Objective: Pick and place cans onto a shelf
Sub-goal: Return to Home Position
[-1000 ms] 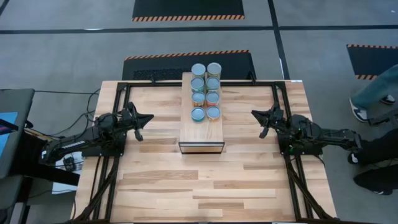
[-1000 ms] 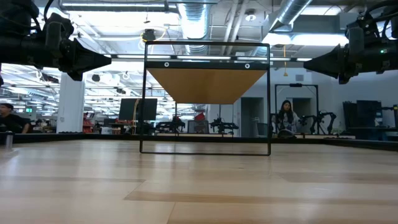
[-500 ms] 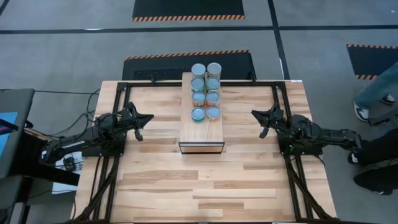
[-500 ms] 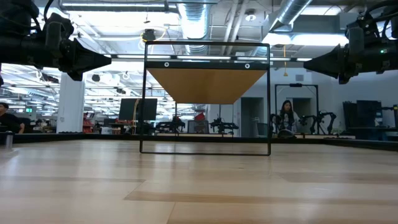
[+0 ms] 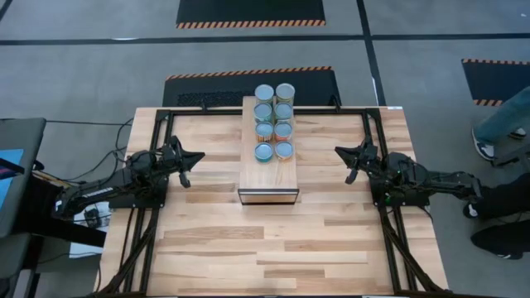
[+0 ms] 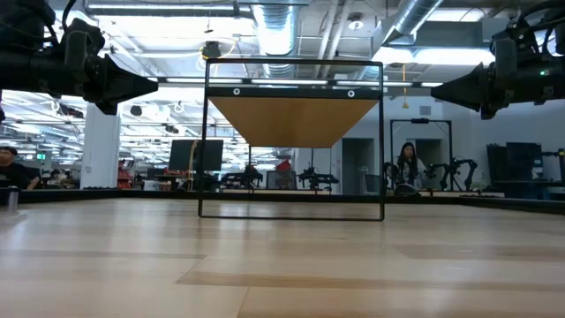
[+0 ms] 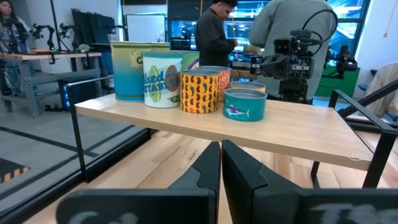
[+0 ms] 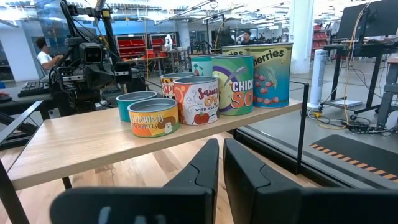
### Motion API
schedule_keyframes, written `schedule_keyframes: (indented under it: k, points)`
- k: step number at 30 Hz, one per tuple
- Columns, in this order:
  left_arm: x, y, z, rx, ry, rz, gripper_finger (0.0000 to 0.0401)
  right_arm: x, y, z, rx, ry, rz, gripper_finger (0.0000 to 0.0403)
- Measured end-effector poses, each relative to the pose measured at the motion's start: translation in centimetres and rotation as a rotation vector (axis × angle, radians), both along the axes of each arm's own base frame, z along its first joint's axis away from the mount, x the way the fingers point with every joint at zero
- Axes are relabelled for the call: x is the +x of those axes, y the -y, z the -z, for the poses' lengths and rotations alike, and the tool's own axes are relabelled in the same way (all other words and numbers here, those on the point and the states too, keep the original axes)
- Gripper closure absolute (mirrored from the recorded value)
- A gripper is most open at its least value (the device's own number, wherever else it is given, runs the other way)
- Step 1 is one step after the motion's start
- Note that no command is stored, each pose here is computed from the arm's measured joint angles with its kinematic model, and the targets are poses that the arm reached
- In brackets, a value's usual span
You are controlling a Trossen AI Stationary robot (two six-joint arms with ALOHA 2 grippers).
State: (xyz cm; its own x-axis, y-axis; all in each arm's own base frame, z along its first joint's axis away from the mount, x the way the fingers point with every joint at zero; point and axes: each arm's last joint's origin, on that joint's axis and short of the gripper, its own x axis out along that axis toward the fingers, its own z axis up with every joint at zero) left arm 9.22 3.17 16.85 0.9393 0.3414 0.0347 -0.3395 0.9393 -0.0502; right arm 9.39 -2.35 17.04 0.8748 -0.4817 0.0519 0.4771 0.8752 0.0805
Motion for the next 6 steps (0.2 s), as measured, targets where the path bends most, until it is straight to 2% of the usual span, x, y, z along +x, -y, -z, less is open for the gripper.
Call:
schedule_keyframes:
  k: [6]
  points:
    - [0.00, 0.00, 0.00, 0.003, -0.001, 0.000, 0.0397, 0.00, 0.00, 0.00, 0.000, 0.000, 0.000, 0.0354]
